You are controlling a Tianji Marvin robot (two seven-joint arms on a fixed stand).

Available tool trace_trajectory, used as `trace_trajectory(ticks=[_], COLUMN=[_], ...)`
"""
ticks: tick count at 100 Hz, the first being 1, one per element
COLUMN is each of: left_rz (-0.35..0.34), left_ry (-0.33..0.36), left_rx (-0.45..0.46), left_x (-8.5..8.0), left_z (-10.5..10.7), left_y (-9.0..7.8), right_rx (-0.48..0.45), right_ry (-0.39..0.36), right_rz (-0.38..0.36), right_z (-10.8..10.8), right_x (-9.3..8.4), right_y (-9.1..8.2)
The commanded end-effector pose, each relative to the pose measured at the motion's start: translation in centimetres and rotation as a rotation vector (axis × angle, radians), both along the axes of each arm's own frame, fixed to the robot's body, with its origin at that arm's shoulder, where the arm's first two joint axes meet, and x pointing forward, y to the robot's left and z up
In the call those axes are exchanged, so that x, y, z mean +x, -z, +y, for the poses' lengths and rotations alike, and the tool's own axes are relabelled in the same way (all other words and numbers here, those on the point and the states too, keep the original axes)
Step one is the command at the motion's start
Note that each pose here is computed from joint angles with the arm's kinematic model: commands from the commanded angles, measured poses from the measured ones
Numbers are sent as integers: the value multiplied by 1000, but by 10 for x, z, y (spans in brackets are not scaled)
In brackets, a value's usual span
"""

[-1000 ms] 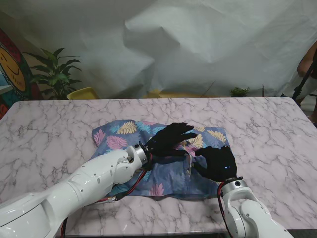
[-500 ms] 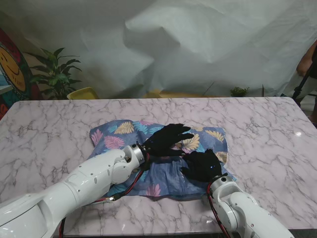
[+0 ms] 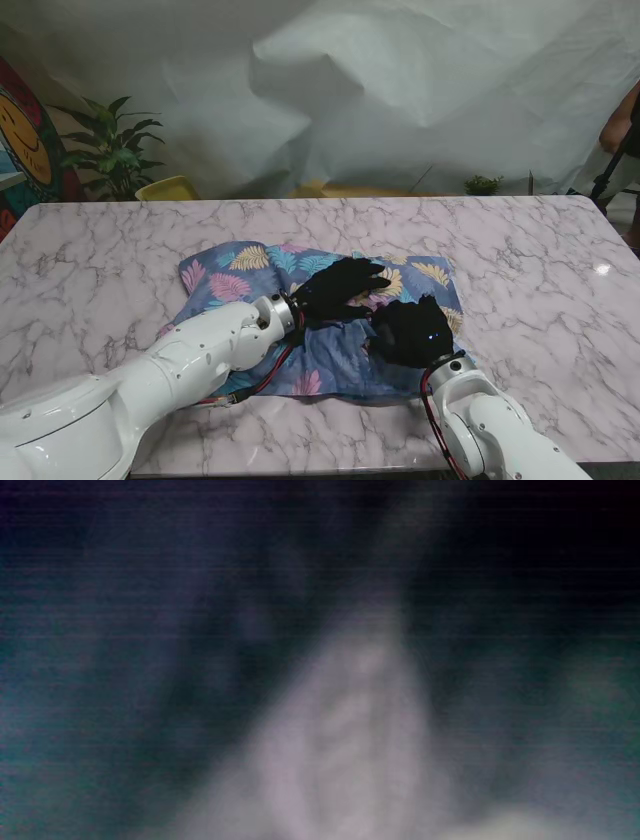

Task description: Put a pillowcase on a pillow

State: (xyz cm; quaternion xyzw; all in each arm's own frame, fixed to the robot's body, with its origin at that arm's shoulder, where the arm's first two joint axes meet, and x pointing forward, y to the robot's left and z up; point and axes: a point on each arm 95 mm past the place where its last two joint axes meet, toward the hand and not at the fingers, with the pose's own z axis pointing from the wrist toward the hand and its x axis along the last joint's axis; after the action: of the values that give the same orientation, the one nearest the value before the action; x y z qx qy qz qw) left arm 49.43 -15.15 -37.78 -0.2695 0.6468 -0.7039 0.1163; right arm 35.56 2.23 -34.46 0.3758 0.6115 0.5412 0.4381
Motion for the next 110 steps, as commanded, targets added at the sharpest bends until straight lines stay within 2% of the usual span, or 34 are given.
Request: trace_trajectory(ticks=[1,18,28,41,56,65,71,86,110], left_rz=[18,32,47,-1,-74,-110,-110,-82,10], left_ry=[21,6,-26,-85,-170,-243,-295,-421,-586], left_rx=[39,81,29,-64,-173,-200,-197,-153,-101], left_x=[-4,-5,-8,-16,-24,-27,-28,-29,-42], left_z=[-6,-1,2,10,23,38,51,83,125], left_y=[6,9,0,-22,-53,-68,-73,-73,-56], right_rx=[21,24,29,38,79,93,110,159,240], right_ry=[6,50,85,128,153,160,161,156,153], right_rz=[-36,-128,-181,-216,-221,-222,-222,-228,-256], right_z=[4,0,-2,-11,-22,-28,-32,-39,-53], right_x=[-5,-12,-15,-10,-1,4,7,14,28], right_y=[-13,-43,-64,-75,-74,-71,-69,-63,-54])
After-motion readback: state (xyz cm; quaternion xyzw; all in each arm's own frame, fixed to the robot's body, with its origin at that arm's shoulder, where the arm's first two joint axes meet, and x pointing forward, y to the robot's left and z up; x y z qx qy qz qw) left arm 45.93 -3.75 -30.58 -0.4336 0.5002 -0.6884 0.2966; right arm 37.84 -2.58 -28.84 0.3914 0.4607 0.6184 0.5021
